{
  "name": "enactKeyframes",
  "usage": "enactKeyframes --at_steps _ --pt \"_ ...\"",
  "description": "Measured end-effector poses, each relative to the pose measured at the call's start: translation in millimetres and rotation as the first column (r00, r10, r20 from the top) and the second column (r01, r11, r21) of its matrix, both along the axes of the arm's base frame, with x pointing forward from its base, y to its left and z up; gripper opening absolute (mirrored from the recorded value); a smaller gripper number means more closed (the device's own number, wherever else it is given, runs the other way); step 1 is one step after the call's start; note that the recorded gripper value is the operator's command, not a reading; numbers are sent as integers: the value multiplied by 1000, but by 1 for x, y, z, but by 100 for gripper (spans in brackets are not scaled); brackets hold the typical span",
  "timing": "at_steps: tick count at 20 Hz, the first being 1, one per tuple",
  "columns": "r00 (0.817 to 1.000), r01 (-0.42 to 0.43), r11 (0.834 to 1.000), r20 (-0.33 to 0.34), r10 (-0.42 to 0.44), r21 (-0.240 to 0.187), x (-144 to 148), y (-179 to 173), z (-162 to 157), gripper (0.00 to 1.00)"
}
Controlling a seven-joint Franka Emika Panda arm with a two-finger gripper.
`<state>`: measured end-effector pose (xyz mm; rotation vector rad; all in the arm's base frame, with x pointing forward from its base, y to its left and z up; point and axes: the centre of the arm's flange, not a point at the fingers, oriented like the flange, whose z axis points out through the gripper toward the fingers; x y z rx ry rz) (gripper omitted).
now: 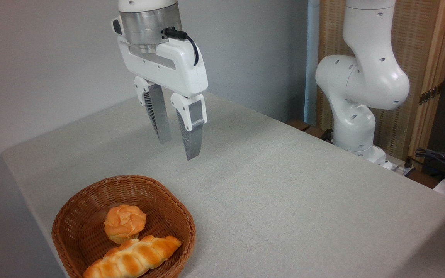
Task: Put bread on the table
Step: 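Lower the open gripper into the wicker basket over the braided roll, then close the gripper on the braided bread roll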
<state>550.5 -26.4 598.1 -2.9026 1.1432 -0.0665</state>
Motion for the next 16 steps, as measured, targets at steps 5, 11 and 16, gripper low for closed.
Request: enactKeyframes --at_steps 5,11,16 --pt "994 -2 1000 113 3 -7 28 1 -18 100" --pt "984 -5 1000 176 6 -8 70 3 -69 100" --pt "981 -9 1000 194 9 -2 93 8 -110 100"
